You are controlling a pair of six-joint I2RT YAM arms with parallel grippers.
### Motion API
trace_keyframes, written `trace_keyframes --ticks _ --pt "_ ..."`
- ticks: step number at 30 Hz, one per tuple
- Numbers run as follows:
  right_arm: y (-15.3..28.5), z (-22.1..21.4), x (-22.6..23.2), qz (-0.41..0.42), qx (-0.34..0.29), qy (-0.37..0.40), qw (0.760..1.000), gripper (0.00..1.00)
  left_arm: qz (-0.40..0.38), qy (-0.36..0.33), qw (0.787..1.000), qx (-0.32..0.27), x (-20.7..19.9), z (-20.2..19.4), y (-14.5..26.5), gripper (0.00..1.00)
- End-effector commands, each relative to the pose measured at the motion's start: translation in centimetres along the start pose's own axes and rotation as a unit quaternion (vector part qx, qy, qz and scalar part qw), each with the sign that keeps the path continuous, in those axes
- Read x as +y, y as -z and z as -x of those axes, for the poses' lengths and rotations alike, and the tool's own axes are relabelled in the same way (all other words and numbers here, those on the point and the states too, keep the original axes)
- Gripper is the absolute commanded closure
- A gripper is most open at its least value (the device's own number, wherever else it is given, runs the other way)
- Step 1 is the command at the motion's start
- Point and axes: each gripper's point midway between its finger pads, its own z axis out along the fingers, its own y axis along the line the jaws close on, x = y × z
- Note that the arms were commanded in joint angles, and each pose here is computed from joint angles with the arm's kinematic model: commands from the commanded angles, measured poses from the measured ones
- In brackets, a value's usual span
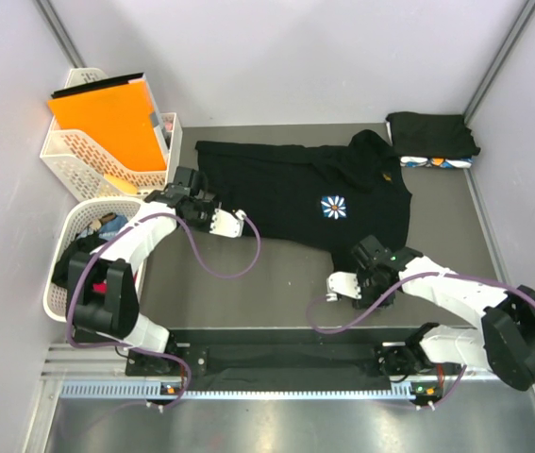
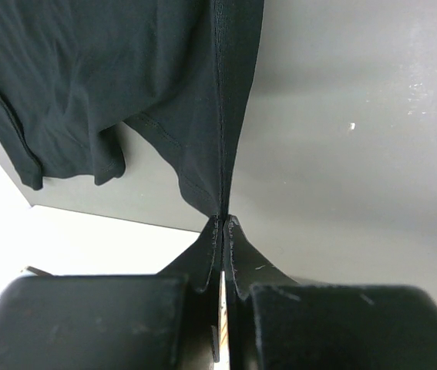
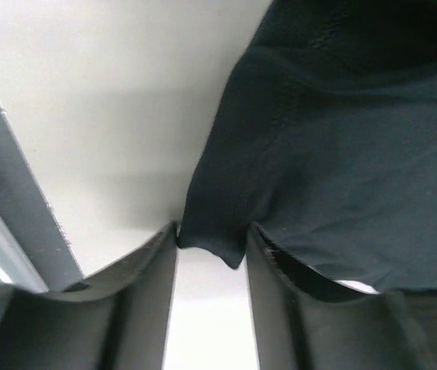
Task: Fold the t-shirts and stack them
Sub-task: Flatten out the tshirt
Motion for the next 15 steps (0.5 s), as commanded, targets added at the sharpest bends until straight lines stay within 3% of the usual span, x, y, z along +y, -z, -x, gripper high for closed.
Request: trace_keyframes --ticks 1,3,4,6,11,15 --pt "-0.1 0.7 -1.4 -0.028 -0.005 0.012 1.0 0.69 0.014 -0.008 1.0 0.004 0.7 -0.1 1.2 1.0" --pt "0.3 0.9 -1.7 -0.03 -0.005 0.014 0.999 0.77 0.014 -0.007 1.0 0.006 0.7 -0.2 1.1 1.0" --pt "0.5 0.7 -1.7 -0.029 -0.001 0.013 0.999 0.88 0.013 -0.008 1.0 0.007 0.7 -0.2 1.0 1.0" --pt "1.2 1.1 -2.2 -0.034 -0.004 0.014 0.999 0.98 0.014 -0.008 1.0 0.008 0.8 -0.3 1.1 1.0" --pt "4.1 1.4 -3.6 -0.06 -0.001 0.02 0.998 1.0 0.013 -0.007 1.0 0.009 0.7 -0.4 1.1 1.0" --pt "8.5 2.6 -7.2 -0.133 -0.009 0.027 0.991 1.0 0.035 -0.007 0.999 0.006 1.7 -0.1 1.9 1.0"
